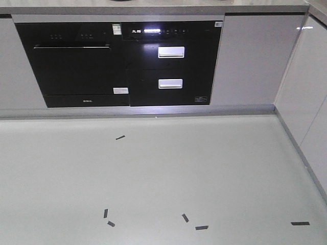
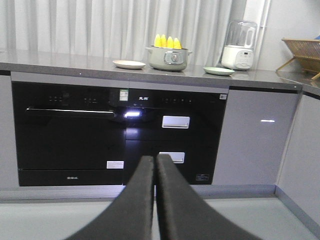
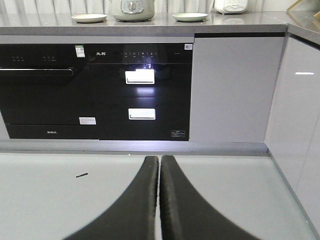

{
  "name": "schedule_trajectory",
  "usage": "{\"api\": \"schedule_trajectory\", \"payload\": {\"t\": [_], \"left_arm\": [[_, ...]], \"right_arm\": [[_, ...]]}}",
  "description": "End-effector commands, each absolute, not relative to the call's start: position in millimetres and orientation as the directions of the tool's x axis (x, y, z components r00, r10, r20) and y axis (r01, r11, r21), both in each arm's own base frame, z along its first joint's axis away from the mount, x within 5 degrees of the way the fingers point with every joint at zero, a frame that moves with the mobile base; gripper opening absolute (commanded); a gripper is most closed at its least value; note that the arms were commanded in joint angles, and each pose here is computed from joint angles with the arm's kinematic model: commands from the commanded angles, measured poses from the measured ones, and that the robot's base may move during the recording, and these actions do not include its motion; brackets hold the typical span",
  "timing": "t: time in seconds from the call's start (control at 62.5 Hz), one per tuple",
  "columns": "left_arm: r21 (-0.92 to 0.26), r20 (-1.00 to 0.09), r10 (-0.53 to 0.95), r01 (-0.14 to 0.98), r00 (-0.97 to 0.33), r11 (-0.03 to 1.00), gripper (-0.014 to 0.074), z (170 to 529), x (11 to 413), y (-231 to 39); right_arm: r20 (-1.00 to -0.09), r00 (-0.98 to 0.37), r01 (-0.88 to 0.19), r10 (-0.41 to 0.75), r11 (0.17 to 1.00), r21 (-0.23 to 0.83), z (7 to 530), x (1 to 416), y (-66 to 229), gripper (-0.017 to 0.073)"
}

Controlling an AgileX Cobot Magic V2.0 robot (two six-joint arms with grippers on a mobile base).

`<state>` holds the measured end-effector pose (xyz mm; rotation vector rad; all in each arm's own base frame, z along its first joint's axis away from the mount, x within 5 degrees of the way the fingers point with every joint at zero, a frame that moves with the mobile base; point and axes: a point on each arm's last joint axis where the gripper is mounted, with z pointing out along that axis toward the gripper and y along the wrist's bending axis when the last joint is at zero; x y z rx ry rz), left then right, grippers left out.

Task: Distribute corn equally
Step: 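Drive the base toward the counter with the steamer pot and plates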

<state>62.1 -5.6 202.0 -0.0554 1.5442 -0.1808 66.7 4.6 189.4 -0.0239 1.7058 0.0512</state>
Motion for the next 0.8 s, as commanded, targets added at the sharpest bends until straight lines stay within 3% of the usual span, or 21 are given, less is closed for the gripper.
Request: {"api": "schedule_trajectory", "payload": {"t": [0.0,0.784], "left_arm": [[-0.158,-0.986,-0.164,0.127,0.04,0.979,-0.0006,205.5,62.8,-9.3],[-0.158,-0.986,-0.164,0.127,0.04,0.979,-0.0006,205.5,62.8,-9.3]], "right_arm": [[-0.993,-0.117,-0.009,0.014,1.0,0.015,188.8,68.2,1.2,-0.0006],[-0.993,-0.117,-0.009,0.014,1.0,0.015,188.8,68.2,1.2,-0.0006]]}}
